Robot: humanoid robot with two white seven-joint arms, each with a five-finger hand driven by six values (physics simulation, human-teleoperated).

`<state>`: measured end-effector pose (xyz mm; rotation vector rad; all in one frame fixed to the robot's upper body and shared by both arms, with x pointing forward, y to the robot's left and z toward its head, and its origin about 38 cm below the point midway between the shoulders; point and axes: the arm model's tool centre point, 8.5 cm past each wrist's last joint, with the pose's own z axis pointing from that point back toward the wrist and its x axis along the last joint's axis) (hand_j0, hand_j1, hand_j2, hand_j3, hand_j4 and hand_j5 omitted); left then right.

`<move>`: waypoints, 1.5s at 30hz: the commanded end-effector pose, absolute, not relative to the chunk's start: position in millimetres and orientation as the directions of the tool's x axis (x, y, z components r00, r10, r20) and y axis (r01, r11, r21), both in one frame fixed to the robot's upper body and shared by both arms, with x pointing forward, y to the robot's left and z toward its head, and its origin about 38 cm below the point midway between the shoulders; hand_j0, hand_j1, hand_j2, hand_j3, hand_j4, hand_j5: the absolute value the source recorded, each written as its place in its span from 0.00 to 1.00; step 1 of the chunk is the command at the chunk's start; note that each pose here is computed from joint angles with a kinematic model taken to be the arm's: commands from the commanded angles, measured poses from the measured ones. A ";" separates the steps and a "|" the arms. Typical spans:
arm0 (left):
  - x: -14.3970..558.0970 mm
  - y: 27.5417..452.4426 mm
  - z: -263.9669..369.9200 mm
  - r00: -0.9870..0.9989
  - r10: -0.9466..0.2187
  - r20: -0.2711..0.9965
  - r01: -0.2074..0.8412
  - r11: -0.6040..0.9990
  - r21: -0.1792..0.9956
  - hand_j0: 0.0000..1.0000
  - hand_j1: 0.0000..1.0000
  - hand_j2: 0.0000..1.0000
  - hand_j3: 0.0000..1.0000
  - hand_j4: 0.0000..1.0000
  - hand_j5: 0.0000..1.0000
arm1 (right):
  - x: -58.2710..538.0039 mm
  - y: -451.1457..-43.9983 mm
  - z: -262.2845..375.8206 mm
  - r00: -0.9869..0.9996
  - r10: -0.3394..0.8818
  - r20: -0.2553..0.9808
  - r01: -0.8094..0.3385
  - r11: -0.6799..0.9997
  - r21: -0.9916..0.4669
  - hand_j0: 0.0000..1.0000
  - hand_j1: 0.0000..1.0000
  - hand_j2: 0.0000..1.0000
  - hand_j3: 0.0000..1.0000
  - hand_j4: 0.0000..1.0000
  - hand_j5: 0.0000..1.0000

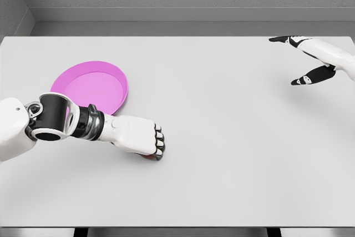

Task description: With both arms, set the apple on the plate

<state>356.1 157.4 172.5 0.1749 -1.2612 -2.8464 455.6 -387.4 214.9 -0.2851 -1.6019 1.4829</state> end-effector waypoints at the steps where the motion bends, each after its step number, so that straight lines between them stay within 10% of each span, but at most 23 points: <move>1: 356.6 158.2 173.3 -0.993 -0.070 -0.093 -0.022 -0.672 0.740 0.54 0.54 0.54 0.54 0.54 0.54 | 455.6 -388.0 215.8 -0.561 0.692 0.454 -0.394 0.259 -0.882 1.00 1.00 1.00 1.00 1.00 1.00; 20: 390.1 188.7 219.8 -0.964 -0.195 -0.183 -0.019 -0.634 0.773 0.38 0.38 0.38 0.38 0.38 0.38 | 456.2 -387.9 217.1 -0.563 0.692 0.452 -0.391 0.259 -0.883 1.00 1.00 1.00 1.00 1.00 1.00; 27: 449.5 277.1 230.1 -0.853 -0.499 -0.153 0.197 -0.579 0.791 0.38 0.38 0.38 0.38 0.38 0.38 | 456.3 -387.3 216.9 -0.563 0.691 0.453 -0.391 0.260 -0.883 1.00 1.00 1.00 1.00 1.00 1.00; 35: 456.0 295.8 218.8 -0.823 -0.553 -0.128 0.259 -0.566 0.782 0.39 0.39 0.39 0.39 0.39 0.39 | 456.1 -386.4 215.5 -0.563 0.690 0.455 -0.394 0.260 -0.881 1.00 1.00 1.00 1.00 1.00 1.00; 37: 455.7 294.9 219.7 -0.825 -0.554 -0.113 0.264 -0.553 0.790 0.54 0.54 0.54 0.54 0.54 0.54 | 456.1 -386.4 215.5 -0.563 0.690 0.455 -0.394 0.260 -0.881 1.00 1.00 1.00 1.00 1.00 1.00; 38: 455.1 295.1 220.1 -0.824 -0.560 -0.088 0.276 -0.532 0.801 0.90 0.90 0.90 0.90 0.90 0.90 | 456.2 -385.9 215.3 -0.564 0.689 0.456 -0.394 0.261 -0.881 1.00 1.00 1.00 1.00 1.00 1.00; 39: 456.1 296.9 218.7 -0.819 -0.570 -0.066 0.292 -0.514 0.807 0.98 0.98 0.98 0.98 0.98 0.98 | 456.2 -385.9 215.3 -0.564 0.689 0.456 -0.394 0.261 -0.881 1.00 1.00 1.00 1.00 1.00 1.00; 45: 455.9 298.2 218.2 -0.817 -0.573 -0.058 0.299 -0.508 0.808 1.00 1.00 1.00 1.00 1.00 1.00 | 456.1 -386.4 215.5 -0.563 0.690 0.455 -0.394 0.260 -0.881 1.00 1.00 1.00 1.00 1.00 1.00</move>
